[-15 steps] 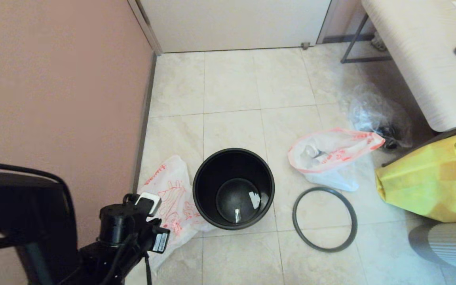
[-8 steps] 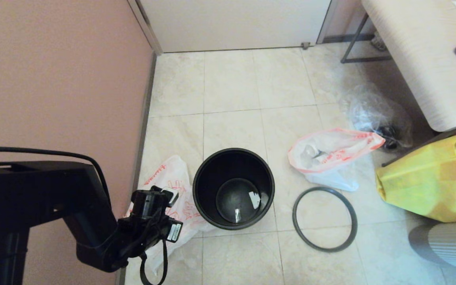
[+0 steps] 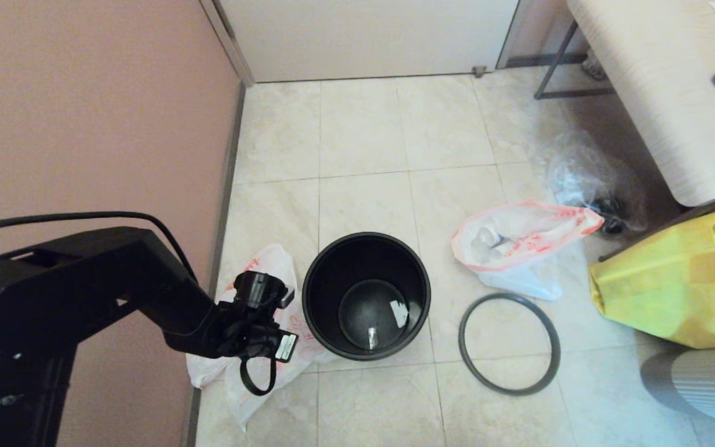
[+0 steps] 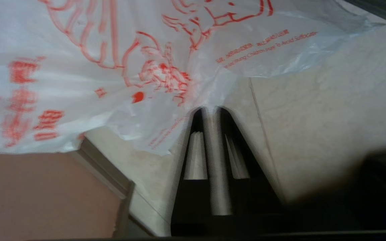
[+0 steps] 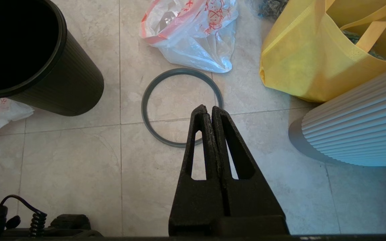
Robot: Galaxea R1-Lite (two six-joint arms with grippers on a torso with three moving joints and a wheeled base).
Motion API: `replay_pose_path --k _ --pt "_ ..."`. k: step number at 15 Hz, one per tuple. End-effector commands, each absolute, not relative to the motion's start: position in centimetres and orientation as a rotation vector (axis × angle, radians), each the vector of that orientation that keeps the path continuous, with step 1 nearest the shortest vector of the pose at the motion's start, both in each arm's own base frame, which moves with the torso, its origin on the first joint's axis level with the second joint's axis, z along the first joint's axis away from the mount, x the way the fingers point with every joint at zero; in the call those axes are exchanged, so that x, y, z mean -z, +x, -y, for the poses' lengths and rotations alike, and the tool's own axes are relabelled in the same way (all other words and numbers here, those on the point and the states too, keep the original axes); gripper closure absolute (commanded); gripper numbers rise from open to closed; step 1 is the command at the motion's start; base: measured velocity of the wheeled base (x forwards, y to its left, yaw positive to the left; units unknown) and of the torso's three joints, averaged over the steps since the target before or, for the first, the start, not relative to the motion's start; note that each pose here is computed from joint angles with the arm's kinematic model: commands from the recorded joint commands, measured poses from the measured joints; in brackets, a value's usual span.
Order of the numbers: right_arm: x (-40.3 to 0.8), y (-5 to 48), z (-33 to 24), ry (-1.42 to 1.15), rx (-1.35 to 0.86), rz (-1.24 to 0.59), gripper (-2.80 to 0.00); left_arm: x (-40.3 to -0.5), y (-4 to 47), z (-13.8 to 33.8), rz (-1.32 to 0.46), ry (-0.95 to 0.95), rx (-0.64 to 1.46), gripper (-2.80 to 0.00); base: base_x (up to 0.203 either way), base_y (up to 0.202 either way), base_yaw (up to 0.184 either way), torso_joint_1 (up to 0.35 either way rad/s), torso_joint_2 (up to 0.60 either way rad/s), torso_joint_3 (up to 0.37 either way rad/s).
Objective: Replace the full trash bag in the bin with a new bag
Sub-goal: Pick up a new trash bag
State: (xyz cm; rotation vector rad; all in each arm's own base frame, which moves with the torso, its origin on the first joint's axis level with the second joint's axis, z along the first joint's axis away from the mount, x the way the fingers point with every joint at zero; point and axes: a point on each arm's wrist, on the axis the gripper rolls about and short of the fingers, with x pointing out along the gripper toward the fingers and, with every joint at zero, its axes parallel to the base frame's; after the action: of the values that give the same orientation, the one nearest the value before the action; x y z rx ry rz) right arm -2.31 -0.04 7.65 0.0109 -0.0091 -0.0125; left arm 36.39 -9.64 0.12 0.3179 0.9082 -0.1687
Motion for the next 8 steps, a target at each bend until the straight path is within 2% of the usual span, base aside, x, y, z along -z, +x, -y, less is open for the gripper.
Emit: replay_pose_path --k 1,4,8 --pt "-7.7 -2.3 0.0 0.011 0.012 0.008 0.00 0.8 37.5 9.9 -0.947 0.322 0.171 -2.80 0.000 0.000 0.000 0.000 0.00 0.000" --pt "-7.7 -2.3 0.0 0.011 0.012 0.008 0.00 2.4 39.1 10.3 -0.998 0.305 0.160 -2.80 0.000 0.000 0.000 0.000 0.00 0.000" --pt "-7.7 -2.3 0.0 0.011 0.012 0.008 0.00 2.8 41.7 10.9 -0.945 0.267 0.143 -2.80 0.000 0.000 0.000 0.000 0.00 0.000"
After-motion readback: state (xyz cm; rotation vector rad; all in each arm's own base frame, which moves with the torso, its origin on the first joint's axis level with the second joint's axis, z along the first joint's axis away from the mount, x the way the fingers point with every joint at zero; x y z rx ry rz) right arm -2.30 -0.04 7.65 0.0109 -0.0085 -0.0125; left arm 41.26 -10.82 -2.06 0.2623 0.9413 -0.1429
